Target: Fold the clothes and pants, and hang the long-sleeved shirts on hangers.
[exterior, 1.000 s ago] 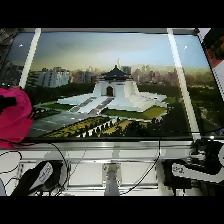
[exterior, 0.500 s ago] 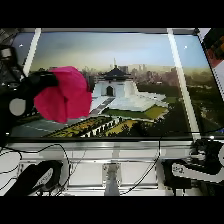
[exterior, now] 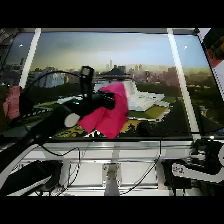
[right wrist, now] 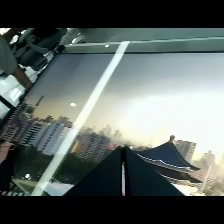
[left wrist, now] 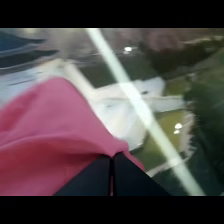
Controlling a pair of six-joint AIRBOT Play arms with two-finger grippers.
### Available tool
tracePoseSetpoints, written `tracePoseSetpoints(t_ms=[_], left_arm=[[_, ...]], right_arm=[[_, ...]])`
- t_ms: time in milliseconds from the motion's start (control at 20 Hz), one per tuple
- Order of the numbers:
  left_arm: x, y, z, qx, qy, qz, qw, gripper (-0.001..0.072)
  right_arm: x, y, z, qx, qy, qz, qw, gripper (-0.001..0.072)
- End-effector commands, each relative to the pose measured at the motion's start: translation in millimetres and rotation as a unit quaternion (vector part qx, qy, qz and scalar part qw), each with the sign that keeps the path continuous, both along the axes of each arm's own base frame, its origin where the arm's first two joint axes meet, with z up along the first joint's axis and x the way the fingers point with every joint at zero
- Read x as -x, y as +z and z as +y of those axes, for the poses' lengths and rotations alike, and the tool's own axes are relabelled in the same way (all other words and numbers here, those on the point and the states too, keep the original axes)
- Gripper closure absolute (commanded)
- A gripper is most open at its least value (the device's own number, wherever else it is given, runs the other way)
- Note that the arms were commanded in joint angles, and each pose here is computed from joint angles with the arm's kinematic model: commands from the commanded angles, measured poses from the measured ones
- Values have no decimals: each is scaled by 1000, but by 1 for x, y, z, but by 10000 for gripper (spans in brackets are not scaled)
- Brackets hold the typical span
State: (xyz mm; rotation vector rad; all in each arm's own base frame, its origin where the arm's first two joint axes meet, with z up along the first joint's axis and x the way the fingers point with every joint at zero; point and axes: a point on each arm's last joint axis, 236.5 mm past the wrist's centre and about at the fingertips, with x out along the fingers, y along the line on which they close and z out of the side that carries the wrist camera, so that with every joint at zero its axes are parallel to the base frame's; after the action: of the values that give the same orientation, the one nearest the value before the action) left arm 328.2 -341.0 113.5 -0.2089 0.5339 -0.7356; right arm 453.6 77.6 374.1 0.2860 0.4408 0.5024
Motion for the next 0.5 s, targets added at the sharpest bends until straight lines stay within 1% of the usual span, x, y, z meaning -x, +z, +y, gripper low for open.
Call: tracePoseSetpoints(t_ms=[0,100,250,300,350,400,450], left_arm=[[12,22,-58,78,-17,-36,996,699],[7,30,-70,85,-21,-42,995,699],[-5,35,-71,99,-7,-59,993,695],[-9,32,-70,98,-3,-59,993,682],[-13,29,-67,93,1,-58,994,560],[-17,27,-64,91,5,-57,994,376],[-21,27,-61,91,11,-57,994,259]], right_arm=[[-5,-8,-10,16,-19,8,1000,693],[-7,-13,-11,16,-19,15,1000,693],[-9,-30,-12,17,-19,37,999,691],[-10,-34,-13,19,-20,41,999,671],[-11,-34,-14,19,-21,41,999,633],[-11,-34,-14,19,-23,40,999,545],[-12,-33,-14,19,-23,38,999,455]])
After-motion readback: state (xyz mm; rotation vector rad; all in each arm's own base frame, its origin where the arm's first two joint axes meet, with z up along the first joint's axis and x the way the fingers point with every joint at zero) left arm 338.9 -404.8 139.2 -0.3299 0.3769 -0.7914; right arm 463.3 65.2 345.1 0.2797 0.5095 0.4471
